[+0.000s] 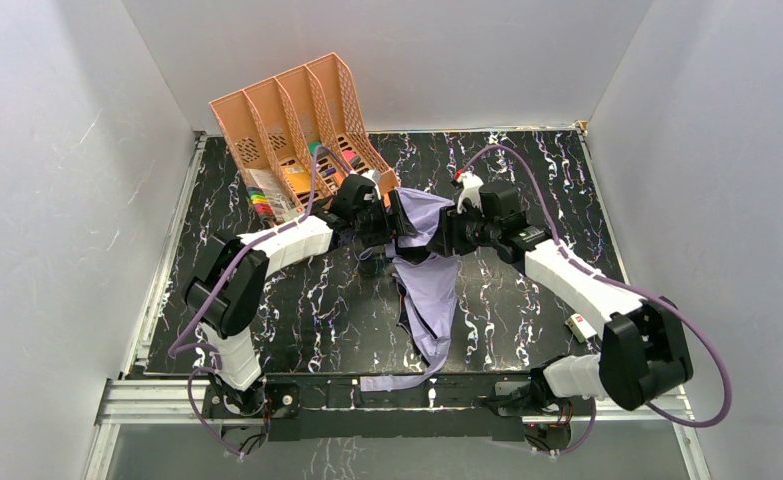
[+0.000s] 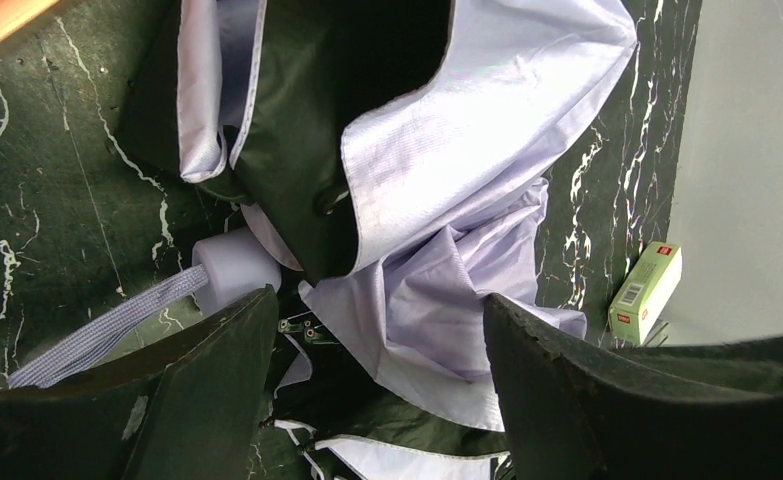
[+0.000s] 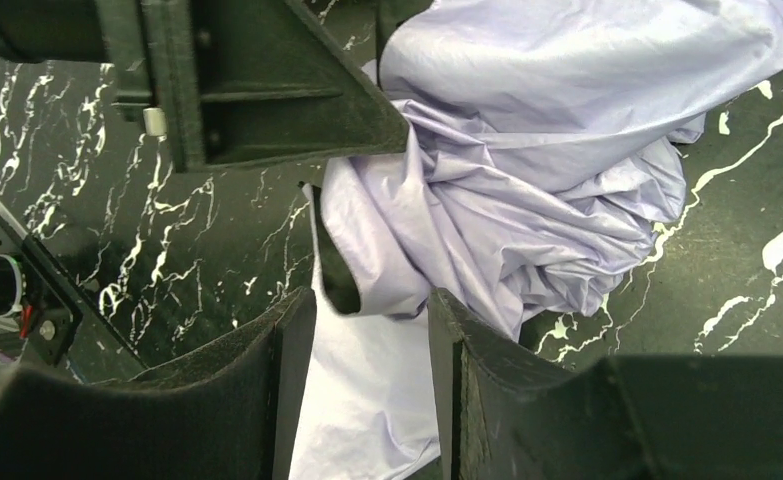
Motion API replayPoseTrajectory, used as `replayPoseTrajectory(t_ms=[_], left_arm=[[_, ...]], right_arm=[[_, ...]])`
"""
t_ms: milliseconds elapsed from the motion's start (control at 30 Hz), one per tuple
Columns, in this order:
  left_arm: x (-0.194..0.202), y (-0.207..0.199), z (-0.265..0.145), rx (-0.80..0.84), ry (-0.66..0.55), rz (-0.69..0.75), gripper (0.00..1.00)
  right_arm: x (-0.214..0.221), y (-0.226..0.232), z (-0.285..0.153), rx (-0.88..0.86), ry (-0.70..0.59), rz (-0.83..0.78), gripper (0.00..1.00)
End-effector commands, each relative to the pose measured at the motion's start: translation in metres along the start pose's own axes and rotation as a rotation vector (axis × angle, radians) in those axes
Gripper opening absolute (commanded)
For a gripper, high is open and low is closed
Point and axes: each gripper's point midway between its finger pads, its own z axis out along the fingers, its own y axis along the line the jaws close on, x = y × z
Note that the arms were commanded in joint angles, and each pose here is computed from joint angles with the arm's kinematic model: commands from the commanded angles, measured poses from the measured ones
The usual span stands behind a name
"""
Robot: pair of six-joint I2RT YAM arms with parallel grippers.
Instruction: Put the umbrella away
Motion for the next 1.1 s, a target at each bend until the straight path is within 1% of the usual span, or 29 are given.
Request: replayPoseTrajectory(t_ms=[0, 133, 167, 233, 367, 400, 533, 600, 700, 867, 1000, 1033, 1067], left_arm=[[-0.012, -0.016, -0.003, 0.043, -0.014, 0.016, 0.73], [-0.014, -0.016, 0.0, 0.045, -0.016, 0.009, 0.73], [-0.016, -0.017, 0.001, 0.048, -0.017, 0.007, 0.71], [-0.016, -0.018, 0.004, 0.057, -0.011, 0.005, 0.65], [-0.015, -0.024, 0.009, 0.092, 0.005, -0.001, 0.43], [-0.015, -0.027, 0.009, 0.101, 0.005, -0.002, 0.39], [-0.017, -0.031, 0.004, 0.119, -0.002, -0.002, 0.19], [-0.02, -0.035, 0.0, 0.125, -0.012, 0.003, 0.13], [-0.028, -0.044, -0.009, 0.138, -0.028, 0.01, 0.08], [-0.047, -0.067, -0.028, 0.166, -0.062, 0.042, 0.0], [-0.059, -0.084, -0.042, 0.18, -0.063, 0.07, 0.0], [-0.062, -0.089, -0.046, 0.189, -0.066, 0.079, 0.01], [-0.066, -0.093, -0.049, 0.195, -0.071, 0.087, 0.04]], right_arm=[[-0.01, -0.005, 0.015, -0.015, -0.033, -0.017, 0.53], [0.005, -0.012, 0.026, -0.015, 0.0, 0.0, 0.5], [0.008, -0.013, 0.028, -0.017, 0.002, 0.005, 0.5], [0.016, -0.015, 0.031, -0.021, 0.018, 0.018, 0.49], [0.032, -0.015, 0.034, -0.035, 0.052, 0.047, 0.49], [0.029, -0.014, 0.035, -0.043, 0.037, 0.04, 0.49], [0.034, -0.014, 0.035, -0.047, 0.039, 0.047, 0.49], [0.034, -0.013, 0.035, -0.058, 0.038, 0.047, 0.49], [0.035, -0.011, 0.035, -0.068, 0.04, 0.047, 0.5], [0.034, -0.012, 0.033, -0.057, 0.033, 0.044, 0.56], [0.033, -0.013, 0.032, -0.051, 0.026, 0.042, 0.56], [0.033, -0.012, 0.032, -0.052, 0.025, 0.041, 0.56], [0.032, -0.012, 0.032, -0.052, 0.023, 0.042, 0.56]])
